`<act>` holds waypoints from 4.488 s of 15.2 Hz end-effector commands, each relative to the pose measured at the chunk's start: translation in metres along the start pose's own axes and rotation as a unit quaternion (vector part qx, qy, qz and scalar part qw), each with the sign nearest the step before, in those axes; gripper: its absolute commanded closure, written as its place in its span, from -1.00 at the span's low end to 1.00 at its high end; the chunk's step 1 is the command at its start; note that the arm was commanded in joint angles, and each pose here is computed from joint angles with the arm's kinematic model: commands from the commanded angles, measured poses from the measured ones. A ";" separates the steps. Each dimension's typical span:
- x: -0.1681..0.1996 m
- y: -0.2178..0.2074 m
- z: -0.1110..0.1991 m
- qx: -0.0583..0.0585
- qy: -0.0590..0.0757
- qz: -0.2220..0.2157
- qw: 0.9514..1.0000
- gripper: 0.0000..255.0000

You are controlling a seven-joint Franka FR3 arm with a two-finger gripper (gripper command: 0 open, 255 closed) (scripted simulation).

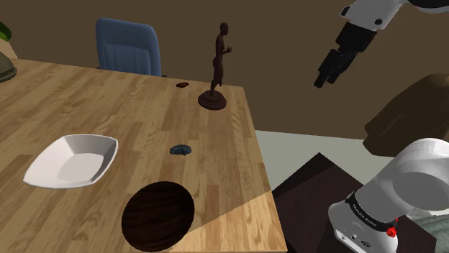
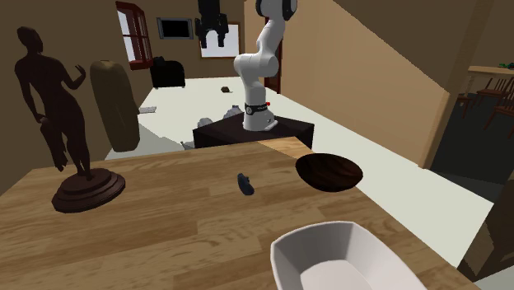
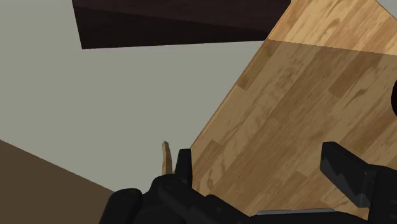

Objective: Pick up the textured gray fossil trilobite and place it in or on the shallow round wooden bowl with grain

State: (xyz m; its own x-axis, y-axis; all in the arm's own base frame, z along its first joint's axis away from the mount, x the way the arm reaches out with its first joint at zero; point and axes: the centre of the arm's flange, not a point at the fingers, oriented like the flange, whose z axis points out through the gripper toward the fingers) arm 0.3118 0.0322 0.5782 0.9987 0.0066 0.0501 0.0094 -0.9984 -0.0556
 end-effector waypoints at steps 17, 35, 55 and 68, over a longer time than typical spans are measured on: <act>0.098 -0.122 0.140 -0.009 0.016 -0.107 0.994 -1.00; 0.181 -0.278 0.296 -0.018 0.033 -0.226 0.973 -1.00; 0.199 -0.316 0.373 -0.020 0.037 -0.254 0.966 -1.00; 0.199 -0.317 0.358 -0.020 0.037 -0.254 0.966 1.00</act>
State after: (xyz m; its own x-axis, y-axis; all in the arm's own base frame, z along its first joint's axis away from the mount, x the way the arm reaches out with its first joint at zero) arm 0.5260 0.3697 0.2439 0.8599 0.4931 0.1324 0.4932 -0.8693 0.0343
